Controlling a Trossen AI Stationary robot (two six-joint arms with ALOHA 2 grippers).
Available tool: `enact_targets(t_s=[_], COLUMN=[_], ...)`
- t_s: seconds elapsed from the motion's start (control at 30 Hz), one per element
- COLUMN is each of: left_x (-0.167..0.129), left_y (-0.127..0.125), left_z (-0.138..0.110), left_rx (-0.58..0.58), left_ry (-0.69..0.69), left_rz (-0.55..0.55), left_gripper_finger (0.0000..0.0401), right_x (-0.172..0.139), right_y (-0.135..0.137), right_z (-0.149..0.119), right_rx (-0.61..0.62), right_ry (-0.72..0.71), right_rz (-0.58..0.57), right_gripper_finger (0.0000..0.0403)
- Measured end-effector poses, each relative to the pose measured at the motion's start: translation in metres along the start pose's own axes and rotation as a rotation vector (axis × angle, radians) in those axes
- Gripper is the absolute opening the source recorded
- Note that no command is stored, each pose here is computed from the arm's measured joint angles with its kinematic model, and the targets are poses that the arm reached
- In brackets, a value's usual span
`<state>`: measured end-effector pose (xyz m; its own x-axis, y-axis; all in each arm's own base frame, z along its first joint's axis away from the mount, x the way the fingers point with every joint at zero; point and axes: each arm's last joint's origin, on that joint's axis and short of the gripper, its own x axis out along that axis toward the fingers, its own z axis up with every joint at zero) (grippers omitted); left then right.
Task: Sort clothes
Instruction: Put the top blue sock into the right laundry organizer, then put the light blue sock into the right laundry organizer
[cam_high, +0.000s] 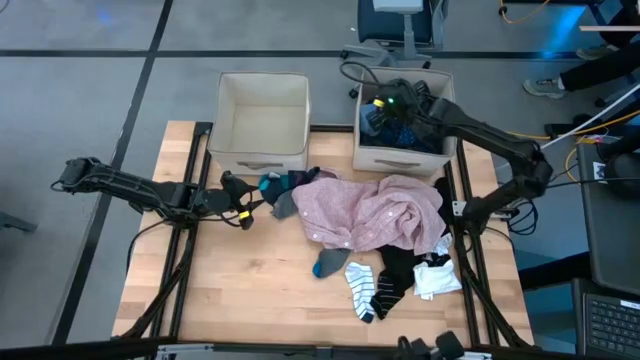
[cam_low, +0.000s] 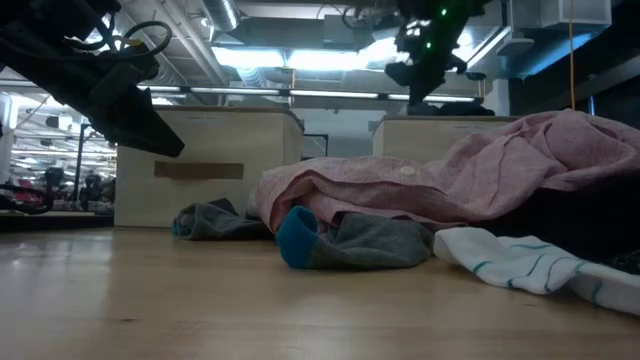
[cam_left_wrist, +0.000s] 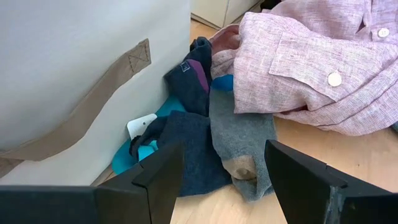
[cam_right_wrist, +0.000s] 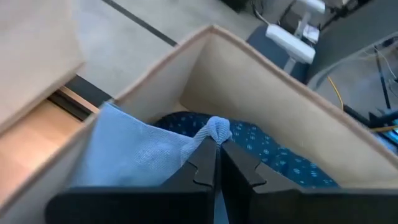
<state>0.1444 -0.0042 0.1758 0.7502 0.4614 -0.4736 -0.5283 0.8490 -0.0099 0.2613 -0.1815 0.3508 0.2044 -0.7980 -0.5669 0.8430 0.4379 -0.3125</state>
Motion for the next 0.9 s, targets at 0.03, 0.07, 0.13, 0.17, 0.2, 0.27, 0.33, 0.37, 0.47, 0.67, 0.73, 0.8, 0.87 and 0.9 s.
enact_targets(t_s=[0.03,0.07,0.13,0.17,0.2,0.27,0.33,0.37,0.47,0.67,0.73,0.8,0.87,0.9], left_x=[0.000,0.000,0.000,0.000,0.000,0.000,0.000,0.000,0.000,0.000,0.000,0.000,0.002,0.002], left_y=[0.000,0.000,0.000,0.000,0.000,0.000,0.000,0.000,0.000,0.002,0.003,0.005,0.009,0.010], left_z=[0.000,0.000,0.000,0.000,0.000,0.000,0.000,0.000,0.000,-0.005,-0.006,-0.006,-0.005,-0.005], left_rx=[0.000,0.000,0.000,0.000,0.000,0.003,0.010,0.011,0.008,0.030,0.022,-0.006,-0.053,-0.079], left_ry=[0.000,0.000,0.000,0.000,0.000,0.001,0.001,0.001,0.001,0.049,0.058,0.050,0.033,0.029], left_rz=[0.000,0.000,0.000,0.000,0.000,0.000,0.000,0.000,0.000,0.020,0.033,0.068,0.116,0.134], left_gripper_finger=[0.0217,0.0217,0.0217,0.0217,0.0217,0.0217,0.0217,0.0217,0.0217,0.0217,0.0217,0.0217,0.0217,0.0217], right_x=[0.004,0.008,0.012,0.012,0.012,0.010,0.005,-0.002,-0.026,-0.088,-0.103,-0.115,-0.125,-0.129], right_y=[0.001,0.001,0.004,0.005,0.005,0.006,0.004,0.004,-0.003,0.006,0.021,0.037,0.058,0.069], right_z=[-0.001,-0.001,-0.002,-0.002,-0.001,0.000,0.004,0.007,0.020,0.041,0.040,0.036,0.029,0.025], right_rx=[-0.001,0.002,0.010,0.012,0.014,0.003,-0.025,-0.033,-0.048,-0.057,-0.082,-0.124,-0.178,-0.207], right_ry=[0.010,0.019,0.029,0.027,0.025,0.028,0.033,0.034,0.024,-0.062,-0.101,-0.117,-0.122,-0.121], right_rz=[-0.005,-0.010,0.008,0.022,0.033,0.058,0.074,0.085,0.103,0.230,0.296,0.353,0.406,0.426], right_gripper_finger=[0.0017,0.0018,0.0028,0.0037,0.0048,0.0076,0.0106,0.0121,0.0159,0.0205,0.0212,0.0215,0.0215,0.0216])
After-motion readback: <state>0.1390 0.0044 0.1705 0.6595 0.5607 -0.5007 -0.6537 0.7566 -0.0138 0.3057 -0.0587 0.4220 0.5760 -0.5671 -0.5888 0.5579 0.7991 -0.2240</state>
